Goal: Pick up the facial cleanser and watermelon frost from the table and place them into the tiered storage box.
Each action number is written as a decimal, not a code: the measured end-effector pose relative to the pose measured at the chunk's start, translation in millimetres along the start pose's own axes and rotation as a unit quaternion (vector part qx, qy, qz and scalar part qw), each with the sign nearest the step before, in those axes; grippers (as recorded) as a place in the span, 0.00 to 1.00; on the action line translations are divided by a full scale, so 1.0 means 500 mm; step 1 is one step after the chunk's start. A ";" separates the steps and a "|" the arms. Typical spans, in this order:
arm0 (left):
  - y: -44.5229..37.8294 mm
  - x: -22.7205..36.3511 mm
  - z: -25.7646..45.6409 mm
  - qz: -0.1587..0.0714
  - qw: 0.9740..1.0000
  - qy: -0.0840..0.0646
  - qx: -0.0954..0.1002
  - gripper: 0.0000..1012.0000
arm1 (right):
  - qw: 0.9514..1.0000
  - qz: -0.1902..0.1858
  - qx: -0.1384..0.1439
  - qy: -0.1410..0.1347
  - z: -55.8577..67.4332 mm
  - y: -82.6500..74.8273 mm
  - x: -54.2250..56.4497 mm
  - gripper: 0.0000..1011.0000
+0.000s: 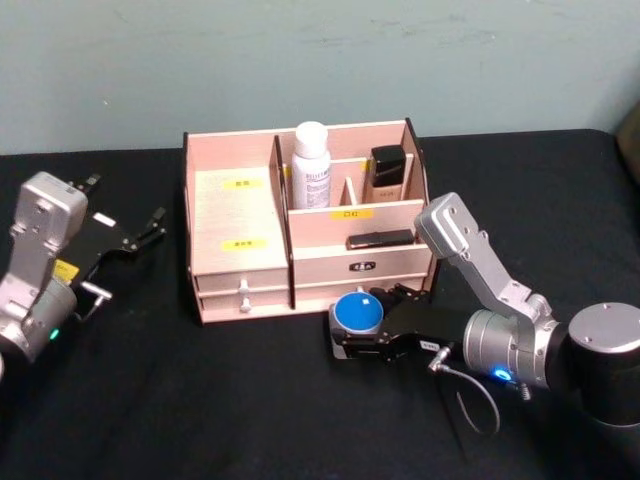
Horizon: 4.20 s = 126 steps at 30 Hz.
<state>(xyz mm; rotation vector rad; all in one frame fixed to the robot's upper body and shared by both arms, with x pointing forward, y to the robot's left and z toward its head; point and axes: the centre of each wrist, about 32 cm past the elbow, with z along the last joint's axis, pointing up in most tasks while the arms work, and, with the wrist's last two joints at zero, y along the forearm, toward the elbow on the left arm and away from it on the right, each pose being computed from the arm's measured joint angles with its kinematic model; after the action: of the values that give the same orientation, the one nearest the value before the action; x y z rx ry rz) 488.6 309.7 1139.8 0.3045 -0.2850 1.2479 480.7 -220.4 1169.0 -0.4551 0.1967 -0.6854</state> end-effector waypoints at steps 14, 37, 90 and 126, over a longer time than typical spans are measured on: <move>0.000 0.000 0.000 0.000 1.000 0.000 0.000 1.00 | 1.000 0.000 0.000 0.000 0.000 0.000 0.000 0.72; 0.000 0.000 0.000 0.000 1.000 0.000 0.000 1.00 | 1.000 0.019 0.015 -0.011 0.018 0.005 0.001 0.72; 0.000 0.000 0.000 0.000 1.000 0.000 0.000 1.00 | 0.987 0.080 0.099 -0.097 0.222 0.140 0.048 0.72; 0.000 0.000 0.000 0.000 1.000 0.000 0.000 1.00 | 0.988 0.073 0.104 -0.089 0.217 0.211 0.068 0.72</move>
<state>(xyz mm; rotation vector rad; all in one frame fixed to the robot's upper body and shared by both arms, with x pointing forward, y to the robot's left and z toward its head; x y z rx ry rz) 488.6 309.7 1139.8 0.3044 -0.2850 1.2480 600.7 -134.0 1214.7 -0.2967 -0.0109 -0.5116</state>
